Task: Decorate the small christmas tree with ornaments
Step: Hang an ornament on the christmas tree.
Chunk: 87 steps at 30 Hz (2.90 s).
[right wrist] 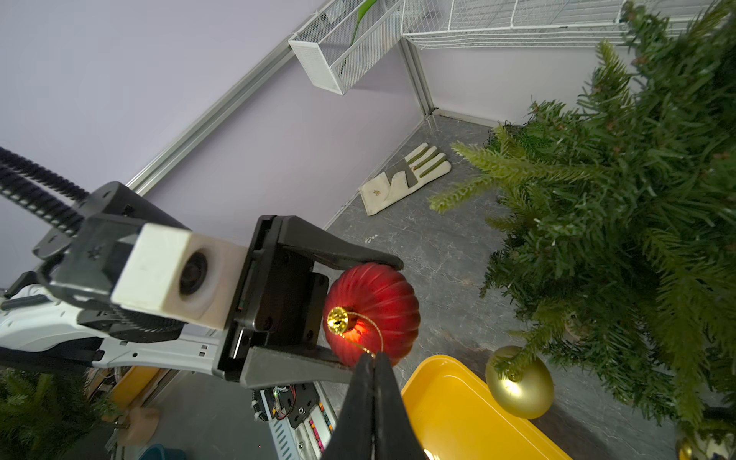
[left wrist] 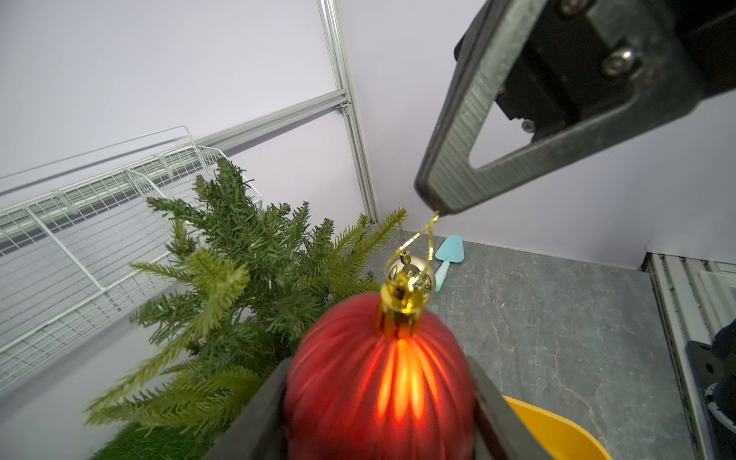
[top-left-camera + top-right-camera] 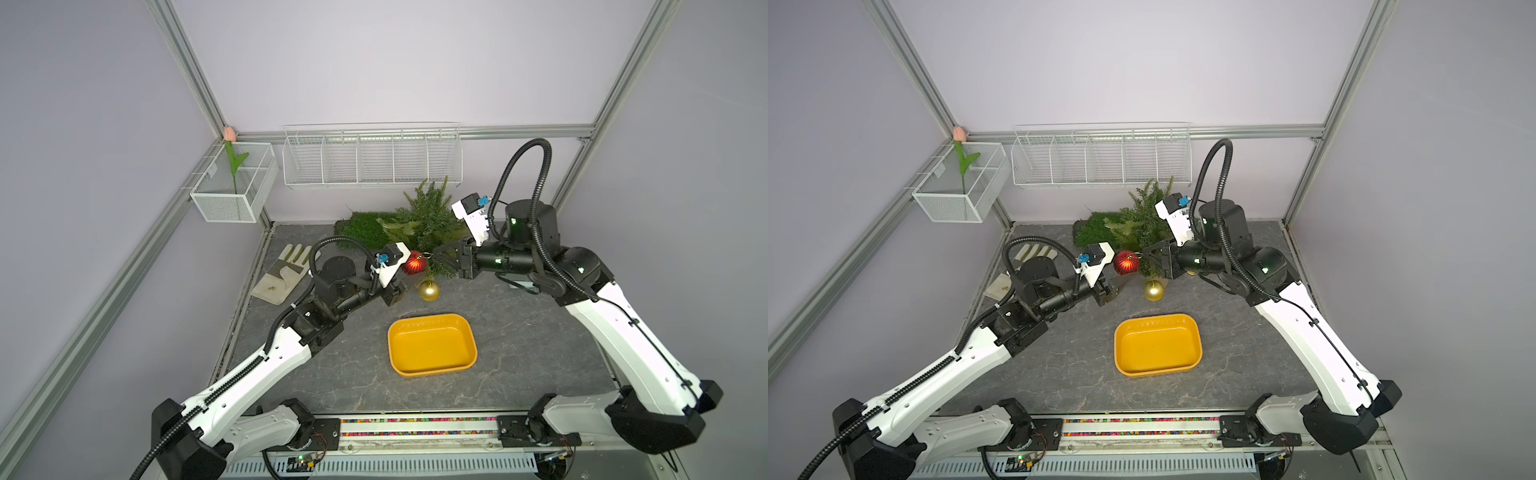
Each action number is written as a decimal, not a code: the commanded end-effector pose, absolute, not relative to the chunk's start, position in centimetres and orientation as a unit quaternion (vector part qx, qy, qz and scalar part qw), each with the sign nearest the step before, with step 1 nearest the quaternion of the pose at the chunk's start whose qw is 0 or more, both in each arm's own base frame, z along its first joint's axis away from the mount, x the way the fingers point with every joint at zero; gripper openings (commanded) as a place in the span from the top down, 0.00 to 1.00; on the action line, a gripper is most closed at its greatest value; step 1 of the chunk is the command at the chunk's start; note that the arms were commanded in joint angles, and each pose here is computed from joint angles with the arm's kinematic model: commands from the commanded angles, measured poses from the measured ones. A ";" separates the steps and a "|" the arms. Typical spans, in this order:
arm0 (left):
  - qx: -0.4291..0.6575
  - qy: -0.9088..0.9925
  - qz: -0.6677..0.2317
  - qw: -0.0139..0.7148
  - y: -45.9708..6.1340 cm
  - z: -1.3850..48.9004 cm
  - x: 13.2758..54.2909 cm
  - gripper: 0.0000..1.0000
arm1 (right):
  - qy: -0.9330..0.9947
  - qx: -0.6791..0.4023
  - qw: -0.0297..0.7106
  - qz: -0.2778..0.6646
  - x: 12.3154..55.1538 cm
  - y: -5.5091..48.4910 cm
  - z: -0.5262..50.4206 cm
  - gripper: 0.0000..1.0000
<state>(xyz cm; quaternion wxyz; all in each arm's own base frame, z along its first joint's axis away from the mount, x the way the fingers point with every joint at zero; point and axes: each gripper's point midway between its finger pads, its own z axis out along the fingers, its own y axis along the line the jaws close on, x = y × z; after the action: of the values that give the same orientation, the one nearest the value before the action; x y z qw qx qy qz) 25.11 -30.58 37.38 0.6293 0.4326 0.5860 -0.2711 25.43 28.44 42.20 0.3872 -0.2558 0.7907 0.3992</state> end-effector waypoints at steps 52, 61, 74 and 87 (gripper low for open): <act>0.392 0.652 -0.230 0.607 -28.3 36.9 30.7 0.66 | 0.756 -0.276 0.427 0.413 31.2 31.5 43.8 0.94; 0.390 0.656 -0.223 0.606 -28.3 36.9 31.4 0.67 | 0.765 -0.276 0.424 0.398 32.1 31.7 42.9 0.94; 0.387 0.666 -0.220 0.599 -28.5 36.2 32.1 0.67 | 0.778 -0.270 0.420 0.382 33.1 31.7 41.7 0.93; 0.365 0.677 -0.210 0.604 -27.5 36.3 33.0 0.68 | 0.770 -0.272 0.421 0.394 33.5 32.2 41.9 0.93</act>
<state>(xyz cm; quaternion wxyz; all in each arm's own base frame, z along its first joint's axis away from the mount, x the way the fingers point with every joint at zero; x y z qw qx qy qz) 32.45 -28.01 34.90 0.5923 0.3831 0.6768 -0.2104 33.09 31.84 41.12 0.4094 -0.2649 0.7818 0.3887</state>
